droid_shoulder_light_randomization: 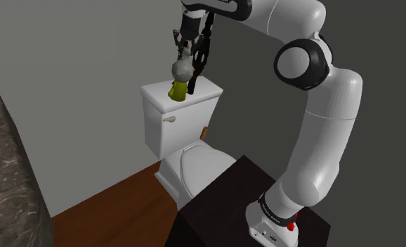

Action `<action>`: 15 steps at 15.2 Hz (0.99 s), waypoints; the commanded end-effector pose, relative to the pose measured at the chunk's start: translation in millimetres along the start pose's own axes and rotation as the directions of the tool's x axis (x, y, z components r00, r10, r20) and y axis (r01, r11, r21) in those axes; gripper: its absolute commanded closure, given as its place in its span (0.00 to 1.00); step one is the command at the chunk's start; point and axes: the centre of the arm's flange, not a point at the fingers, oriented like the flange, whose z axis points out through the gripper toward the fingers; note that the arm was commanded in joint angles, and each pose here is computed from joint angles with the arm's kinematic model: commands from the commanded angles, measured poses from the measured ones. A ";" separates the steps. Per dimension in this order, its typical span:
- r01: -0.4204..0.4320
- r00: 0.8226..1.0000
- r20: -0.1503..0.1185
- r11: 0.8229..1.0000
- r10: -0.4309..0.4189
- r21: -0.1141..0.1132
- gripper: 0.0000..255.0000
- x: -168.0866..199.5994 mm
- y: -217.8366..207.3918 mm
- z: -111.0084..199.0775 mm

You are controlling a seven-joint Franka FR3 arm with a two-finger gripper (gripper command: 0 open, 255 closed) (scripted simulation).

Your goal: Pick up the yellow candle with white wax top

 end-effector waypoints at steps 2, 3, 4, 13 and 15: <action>0.000 1.000 0.000 1.000 0.000 0.000 1.00 2.3 1.0 -13.3; 0.000 1.000 0.000 1.000 0.000 0.000 1.00 3.2 1.5 -18.5; 0.000 1.000 0.000 1.000 0.000 0.000 1.00 4.2 2.0 -23.7; 0.000 1.000 0.000 1.000 0.000 0.000 1.00 12.6 6.3 -70.2; 0.000 1.000 0.000 1.000 0.000 0.000 1.00 13.7 6.9 -76.2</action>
